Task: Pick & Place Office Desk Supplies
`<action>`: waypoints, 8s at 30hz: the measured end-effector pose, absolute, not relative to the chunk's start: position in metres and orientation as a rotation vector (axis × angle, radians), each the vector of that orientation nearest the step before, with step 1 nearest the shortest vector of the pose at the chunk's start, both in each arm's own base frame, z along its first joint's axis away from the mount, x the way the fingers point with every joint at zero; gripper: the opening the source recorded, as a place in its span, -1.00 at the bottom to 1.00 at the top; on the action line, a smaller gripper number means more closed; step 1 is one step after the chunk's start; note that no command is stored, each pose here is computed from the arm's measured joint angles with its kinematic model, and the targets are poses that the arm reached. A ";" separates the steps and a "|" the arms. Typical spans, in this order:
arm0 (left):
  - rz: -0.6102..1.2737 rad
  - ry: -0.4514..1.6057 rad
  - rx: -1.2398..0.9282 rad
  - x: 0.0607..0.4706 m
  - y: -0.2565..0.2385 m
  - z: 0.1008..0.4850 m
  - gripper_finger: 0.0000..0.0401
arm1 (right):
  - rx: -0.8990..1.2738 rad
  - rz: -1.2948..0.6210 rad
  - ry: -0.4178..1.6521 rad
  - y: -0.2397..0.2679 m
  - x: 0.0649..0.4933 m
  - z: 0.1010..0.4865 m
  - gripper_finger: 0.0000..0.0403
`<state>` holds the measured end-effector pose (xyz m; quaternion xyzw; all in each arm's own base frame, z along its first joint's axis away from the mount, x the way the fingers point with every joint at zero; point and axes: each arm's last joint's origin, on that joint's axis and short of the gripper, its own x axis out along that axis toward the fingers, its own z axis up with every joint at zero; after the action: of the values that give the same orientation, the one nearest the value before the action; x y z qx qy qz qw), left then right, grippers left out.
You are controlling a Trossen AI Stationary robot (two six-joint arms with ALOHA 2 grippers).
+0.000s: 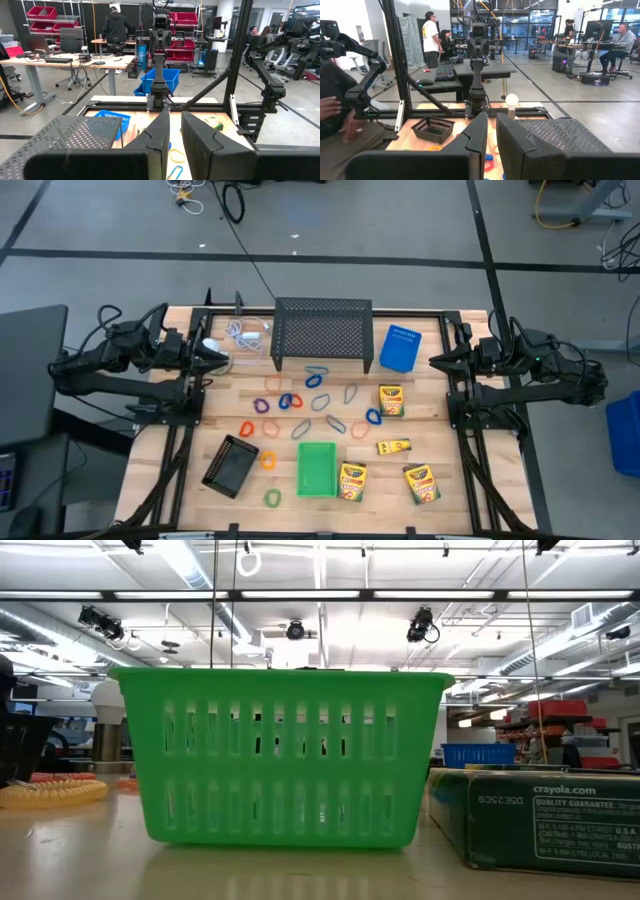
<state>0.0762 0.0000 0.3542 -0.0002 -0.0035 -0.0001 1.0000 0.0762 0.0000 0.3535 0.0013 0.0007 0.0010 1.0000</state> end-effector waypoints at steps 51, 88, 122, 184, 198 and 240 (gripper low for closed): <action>0.000 -0.007 -0.001 0.076 0.000 0.354 -0.71 | 0.003 0.002 0.001 0.000 0.076 0.353 -0.75; -0.002 -0.029 -0.062 0.076 0.000 0.356 -0.71 | 0.039 -0.053 -0.035 -0.002 0.076 0.357 -0.75; 0.222 0.521 -0.082 0.153 0.005 0.303 0.41 | 0.060 -0.312 0.636 -0.008 0.180 0.274 0.24; 0.140 0.659 -0.099 0.188 -0.036 0.213 0.41 | 0.158 -0.309 1.008 0.046 0.233 0.191 0.14; 0.083 0.649 -0.081 0.188 -0.039 0.214 0.41 | 0.547 -0.680 1.038 0.027 0.221 0.186 0.32; -0.148 0.571 -0.038 0.185 -0.060 0.224 0.41 | 0.818 -0.971 1.087 -0.012 0.209 0.181 0.54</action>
<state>0.1850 -0.0603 0.2244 -0.0186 0.2813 -0.0728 0.9567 0.2095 -0.0121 0.1814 0.3631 0.4826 -0.4307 0.6706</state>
